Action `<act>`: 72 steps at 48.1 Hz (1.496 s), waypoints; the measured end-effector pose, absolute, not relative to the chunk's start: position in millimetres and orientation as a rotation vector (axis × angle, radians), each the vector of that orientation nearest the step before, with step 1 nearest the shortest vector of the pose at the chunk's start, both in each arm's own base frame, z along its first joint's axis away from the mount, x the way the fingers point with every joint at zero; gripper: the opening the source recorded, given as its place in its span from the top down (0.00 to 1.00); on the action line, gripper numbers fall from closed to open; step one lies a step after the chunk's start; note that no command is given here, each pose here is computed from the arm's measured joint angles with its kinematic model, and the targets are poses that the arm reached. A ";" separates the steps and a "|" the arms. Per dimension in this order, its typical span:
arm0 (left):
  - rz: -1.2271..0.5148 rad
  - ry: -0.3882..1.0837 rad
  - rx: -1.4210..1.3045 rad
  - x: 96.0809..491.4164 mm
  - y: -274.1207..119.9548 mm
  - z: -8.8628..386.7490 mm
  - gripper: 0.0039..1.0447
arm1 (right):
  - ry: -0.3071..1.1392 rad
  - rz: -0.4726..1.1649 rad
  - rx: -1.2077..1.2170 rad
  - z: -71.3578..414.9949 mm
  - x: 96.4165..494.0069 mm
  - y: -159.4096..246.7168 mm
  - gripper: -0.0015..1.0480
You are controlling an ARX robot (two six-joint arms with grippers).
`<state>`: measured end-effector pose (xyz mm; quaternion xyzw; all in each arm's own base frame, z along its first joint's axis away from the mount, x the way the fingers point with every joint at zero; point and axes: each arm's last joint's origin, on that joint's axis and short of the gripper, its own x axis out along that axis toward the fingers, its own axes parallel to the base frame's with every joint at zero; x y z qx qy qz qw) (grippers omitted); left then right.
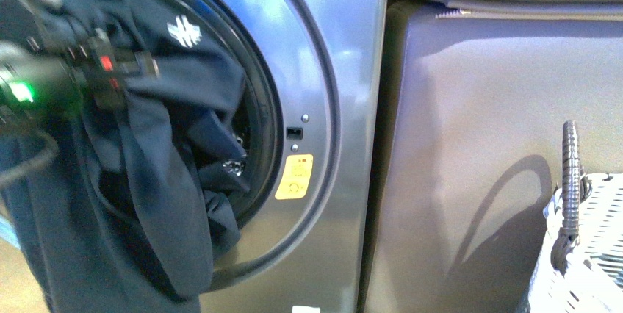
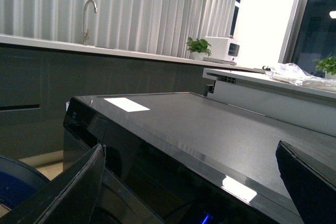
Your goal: Put clothes into washing machine
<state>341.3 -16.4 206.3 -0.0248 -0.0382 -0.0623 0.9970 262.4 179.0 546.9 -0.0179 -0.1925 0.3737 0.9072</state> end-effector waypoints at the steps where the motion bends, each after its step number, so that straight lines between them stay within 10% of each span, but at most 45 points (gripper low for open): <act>1: -0.123 -0.068 -0.052 342.4 -16.1 203.1 0.90 | -0.397 0.772 -0.037 546.9 262.4 179.0 0.07; 35: -0.011 -0.021 -0.053 424.6 -3.4 185.1 0.90 | -0.399 0.768 -0.037 547.0 262.4 179.0 0.07; 43: 0.009 -0.005 -0.054 445.6 1.8 182.7 0.90 | -0.489 0.390 -0.076 537.3 251.9 172.5 0.07; 67: 0.043 0.041 -0.054 495.3 8.1 153.2 0.90 | -0.231 0.075 0.062 392.5 233.0 105.1 0.07; 72: 0.052 0.051 -0.053 506.4 9.2 149.3 0.90 | -0.042 0.026 0.000 345.7 220.1 86.1 0.25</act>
